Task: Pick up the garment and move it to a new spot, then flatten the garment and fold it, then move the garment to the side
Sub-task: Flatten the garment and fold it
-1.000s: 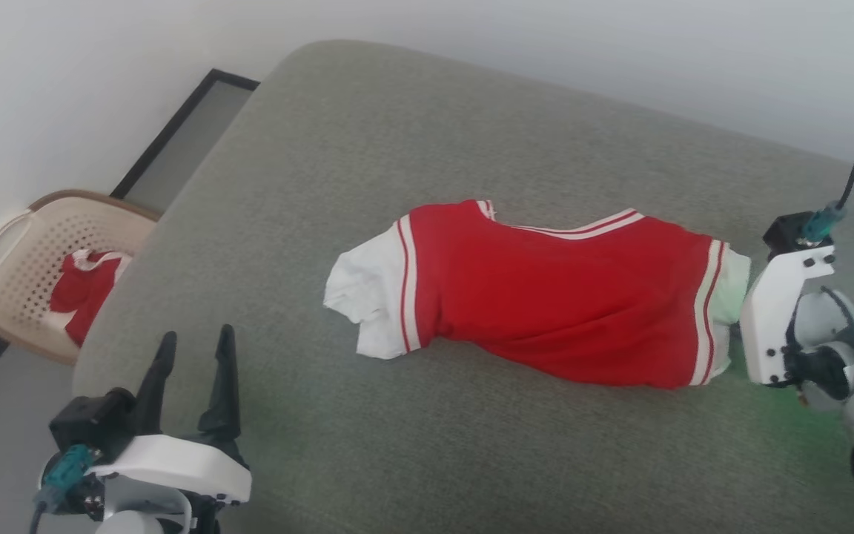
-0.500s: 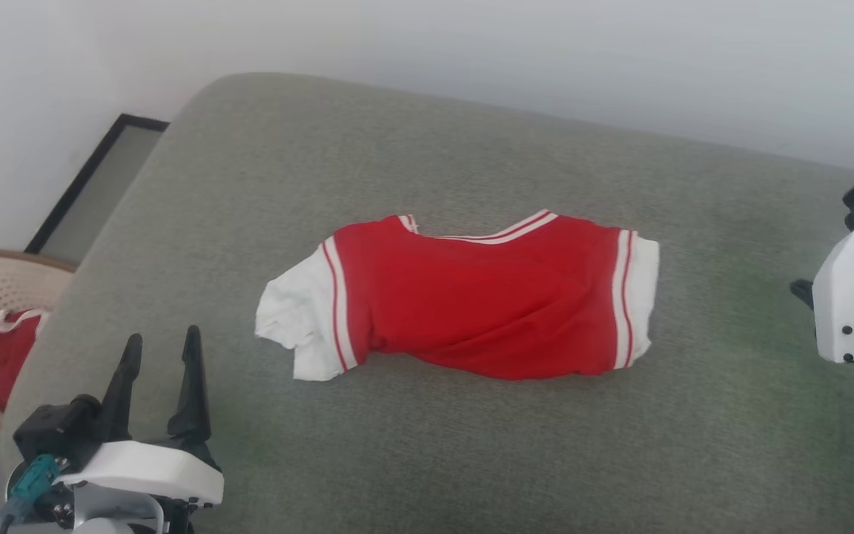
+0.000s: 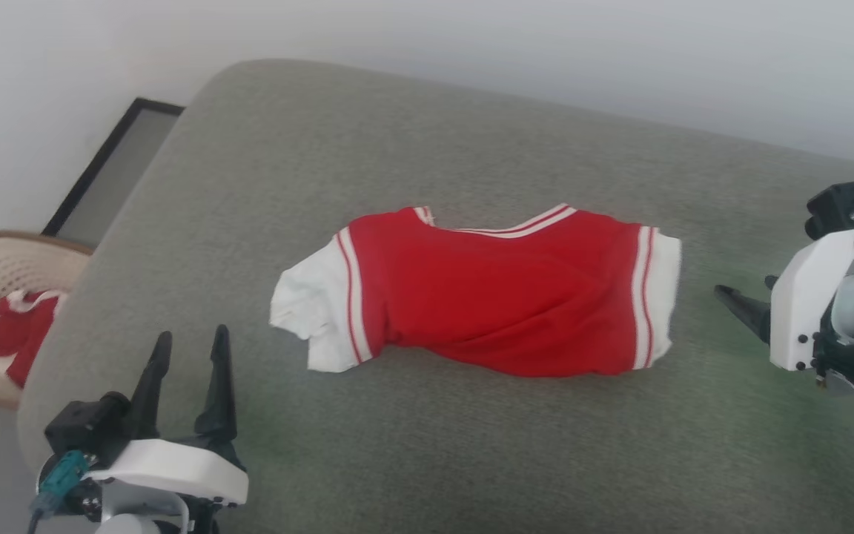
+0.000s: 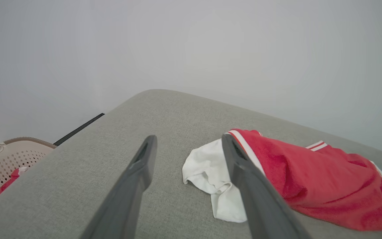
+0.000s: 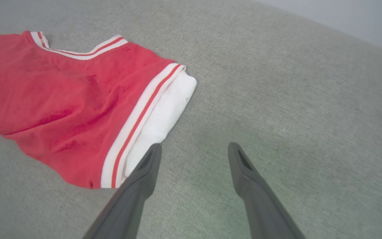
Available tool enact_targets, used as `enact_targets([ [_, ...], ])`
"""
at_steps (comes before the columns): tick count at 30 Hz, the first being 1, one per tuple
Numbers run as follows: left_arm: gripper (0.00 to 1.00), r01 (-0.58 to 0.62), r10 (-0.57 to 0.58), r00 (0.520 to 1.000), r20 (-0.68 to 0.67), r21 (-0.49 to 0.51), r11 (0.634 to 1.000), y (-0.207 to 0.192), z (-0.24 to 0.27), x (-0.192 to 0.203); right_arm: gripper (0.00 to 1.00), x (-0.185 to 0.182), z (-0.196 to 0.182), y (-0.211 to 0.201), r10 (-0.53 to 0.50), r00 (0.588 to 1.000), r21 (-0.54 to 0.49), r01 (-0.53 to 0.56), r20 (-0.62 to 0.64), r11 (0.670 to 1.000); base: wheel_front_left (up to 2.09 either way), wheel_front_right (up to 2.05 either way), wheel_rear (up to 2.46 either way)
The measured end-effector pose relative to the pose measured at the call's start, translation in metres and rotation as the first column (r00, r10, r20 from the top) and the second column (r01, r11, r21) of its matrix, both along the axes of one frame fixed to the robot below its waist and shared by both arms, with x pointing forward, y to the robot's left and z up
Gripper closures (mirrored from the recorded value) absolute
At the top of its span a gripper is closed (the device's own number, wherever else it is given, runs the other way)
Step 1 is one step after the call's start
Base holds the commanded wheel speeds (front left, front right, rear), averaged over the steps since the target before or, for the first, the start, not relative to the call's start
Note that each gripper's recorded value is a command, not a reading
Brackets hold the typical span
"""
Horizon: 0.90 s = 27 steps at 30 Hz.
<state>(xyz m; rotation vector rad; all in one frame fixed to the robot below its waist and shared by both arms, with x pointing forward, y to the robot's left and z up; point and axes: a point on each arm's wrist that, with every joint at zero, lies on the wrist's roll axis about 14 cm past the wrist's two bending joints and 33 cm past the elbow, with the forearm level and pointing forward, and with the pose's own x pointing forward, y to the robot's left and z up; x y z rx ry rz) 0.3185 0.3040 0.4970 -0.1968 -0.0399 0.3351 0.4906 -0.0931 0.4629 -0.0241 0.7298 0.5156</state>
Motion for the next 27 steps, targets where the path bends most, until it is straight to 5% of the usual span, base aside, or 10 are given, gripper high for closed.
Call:
enact_targets([
  [10, 0.00, -0.053, 0.053, 0.998, -0.029, -0.025, 0.998, 0.007, -0.011, -0.014, 0.00, 0.012, -0.039, 0.034, 0.058, 0.979, -0.081, -0.075, -0.196, 0.994, 0.00, 0.00, 0.00],
  [20, 0.00, -0.118, 0.115, 0.991, -0.064, -0.044, 0.992, 0.016, -0.023, -0.029, 0.00, 0.004, -0.076, 0.066, 0.113, 0.902, -0.147, -0.189, -0.418, 0.971, 0.00, 0.00, 0.00],
  [21, 0.00, -0.123, 0.120, 0.991, -0.065, -0.047, 0.991, 0.017, -0.023, -0.030, 0.38, 0.003, -0.079, 0.067, 0.115, 0.895, -0.153, -0.199, -0.432, 0.968, 0.00, 0.00, 0.00],
  [22, 0.00, -0.123, 0.120, 0.991, -0.065, -0.049, 0.991, 0.016, -0.023, -0.030, 1.00, 0.002, -0.080, 0.069, 0.122, 0.890, -0.162, -0.212, -0.439, 0.964, 0.00, 0.00, 0.00],
  [27, 0.00, -0.135, 0.132, 0.989, -0.066, -0.050, 0.990, 0.018, -0.024, -0.031, 1.00, 0.002, -0.080, 0.076, 0.147, 0.892, -0.145, -0.228, -0.428, 0.963, 0.00, 0.00, 0.00],
])
